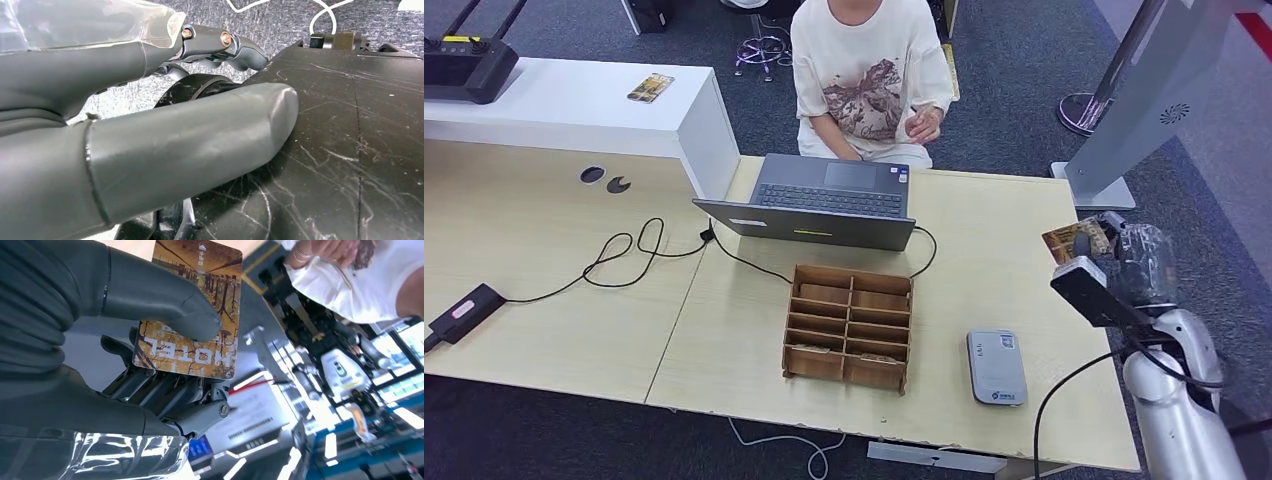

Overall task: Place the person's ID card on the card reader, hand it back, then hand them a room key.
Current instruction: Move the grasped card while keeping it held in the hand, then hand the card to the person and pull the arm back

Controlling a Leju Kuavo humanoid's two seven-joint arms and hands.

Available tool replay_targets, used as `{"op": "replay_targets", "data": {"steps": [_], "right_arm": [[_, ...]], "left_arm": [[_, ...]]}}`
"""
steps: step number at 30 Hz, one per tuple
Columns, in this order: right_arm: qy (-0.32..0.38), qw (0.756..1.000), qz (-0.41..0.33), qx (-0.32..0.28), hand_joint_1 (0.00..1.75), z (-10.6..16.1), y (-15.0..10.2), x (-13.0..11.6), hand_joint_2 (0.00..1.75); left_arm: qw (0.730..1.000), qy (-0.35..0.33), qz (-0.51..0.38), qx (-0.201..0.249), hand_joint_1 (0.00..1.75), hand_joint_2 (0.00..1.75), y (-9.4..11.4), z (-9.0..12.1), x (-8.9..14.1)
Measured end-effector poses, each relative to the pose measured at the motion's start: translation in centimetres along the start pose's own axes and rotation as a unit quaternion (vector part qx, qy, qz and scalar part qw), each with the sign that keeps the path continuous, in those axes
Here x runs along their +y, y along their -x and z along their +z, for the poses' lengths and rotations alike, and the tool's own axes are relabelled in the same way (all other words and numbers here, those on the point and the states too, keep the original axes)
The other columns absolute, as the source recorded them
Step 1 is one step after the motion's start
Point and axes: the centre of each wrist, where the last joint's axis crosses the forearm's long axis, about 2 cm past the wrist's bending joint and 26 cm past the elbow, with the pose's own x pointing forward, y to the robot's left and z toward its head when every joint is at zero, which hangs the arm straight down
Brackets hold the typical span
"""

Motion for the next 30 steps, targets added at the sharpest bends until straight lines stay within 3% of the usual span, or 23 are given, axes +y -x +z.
{"op": "replay_targets", "data": {"steps": [14,30], "right_arm": [[0.079,0.984,0.139,-0.084,1.75,-9.0,-5.1,-5.8,1.75],[0.016,0.973,0.217,-0.073,1.75,-18.5,-10.0,-8.5,1.75]], "left_arm": [[1.000,0.005,-0.013,-0.006,0.00,0.00,0.1,0.0,0.3],[0.999,0.016,-0.027,-0.012,0.00,0.00,0.3,0.1,0.9]]}}
